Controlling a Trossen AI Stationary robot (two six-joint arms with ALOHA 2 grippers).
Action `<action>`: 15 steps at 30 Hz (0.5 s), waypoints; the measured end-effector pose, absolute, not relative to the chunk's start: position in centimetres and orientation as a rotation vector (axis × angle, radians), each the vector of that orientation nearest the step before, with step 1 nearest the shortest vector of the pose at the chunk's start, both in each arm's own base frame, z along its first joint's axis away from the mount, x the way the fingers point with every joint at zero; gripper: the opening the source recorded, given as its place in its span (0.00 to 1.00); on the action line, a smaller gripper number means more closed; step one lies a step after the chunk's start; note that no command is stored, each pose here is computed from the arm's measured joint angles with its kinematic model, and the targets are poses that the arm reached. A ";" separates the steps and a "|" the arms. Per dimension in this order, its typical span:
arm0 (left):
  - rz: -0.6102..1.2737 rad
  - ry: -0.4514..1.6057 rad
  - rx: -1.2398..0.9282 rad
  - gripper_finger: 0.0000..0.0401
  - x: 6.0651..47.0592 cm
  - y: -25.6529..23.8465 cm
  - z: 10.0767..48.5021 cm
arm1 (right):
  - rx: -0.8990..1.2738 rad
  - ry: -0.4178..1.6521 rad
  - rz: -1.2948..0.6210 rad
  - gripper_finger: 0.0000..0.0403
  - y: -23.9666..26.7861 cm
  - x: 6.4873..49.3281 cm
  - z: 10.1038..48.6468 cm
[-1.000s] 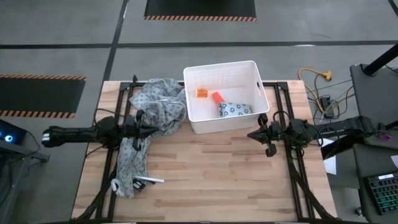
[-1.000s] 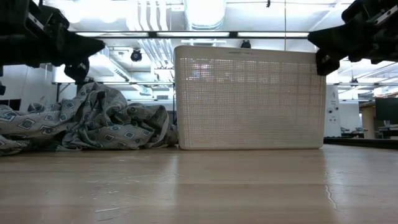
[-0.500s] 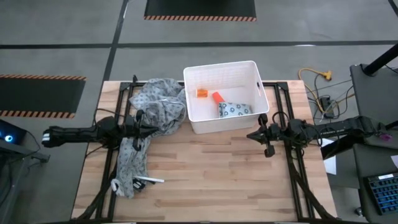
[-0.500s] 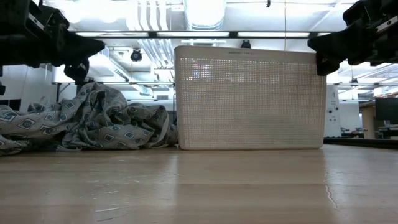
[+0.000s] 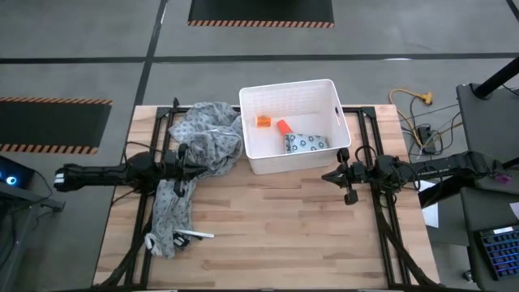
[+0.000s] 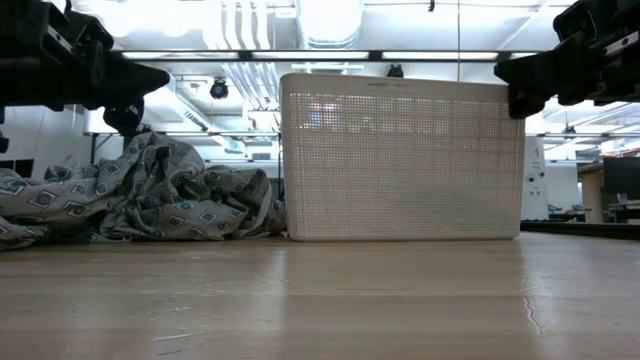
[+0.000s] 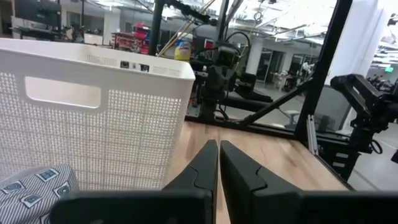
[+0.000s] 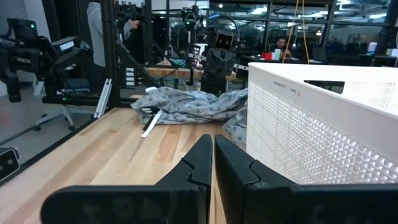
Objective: Pick & place medical supplies in basket/bin
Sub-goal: Return to Home Position
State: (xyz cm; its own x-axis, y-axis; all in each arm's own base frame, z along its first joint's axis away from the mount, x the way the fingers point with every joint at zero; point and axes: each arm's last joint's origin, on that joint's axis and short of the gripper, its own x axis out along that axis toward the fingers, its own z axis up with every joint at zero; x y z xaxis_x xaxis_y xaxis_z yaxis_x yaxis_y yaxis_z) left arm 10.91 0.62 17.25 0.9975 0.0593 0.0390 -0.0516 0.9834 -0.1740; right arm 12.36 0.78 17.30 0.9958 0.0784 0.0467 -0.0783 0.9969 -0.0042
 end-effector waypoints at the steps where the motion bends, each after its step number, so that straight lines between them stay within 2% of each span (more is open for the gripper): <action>1: 0.056 -0.041 -0.174 0.00 10.9 0.6 17.2 | -0.002 -0.047 0.079 0.02 0.8 12.4 17.3; 15: 0.057 -0.031 -0.174 0.00 11.0 0.6 17.1 | 0.000 -0.047 0.081 0.02 0.8 12.4 17.3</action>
State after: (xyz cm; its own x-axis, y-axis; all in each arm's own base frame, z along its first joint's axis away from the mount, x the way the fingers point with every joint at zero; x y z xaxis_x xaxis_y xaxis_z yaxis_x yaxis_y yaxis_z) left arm 10.99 0.63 17.14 0.9979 0.0595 0.0261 -0.0540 0.9833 -0.1740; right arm 12.36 0.79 17.30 0.9956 0.0811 0.0467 -0.0811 0.9967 -0.0016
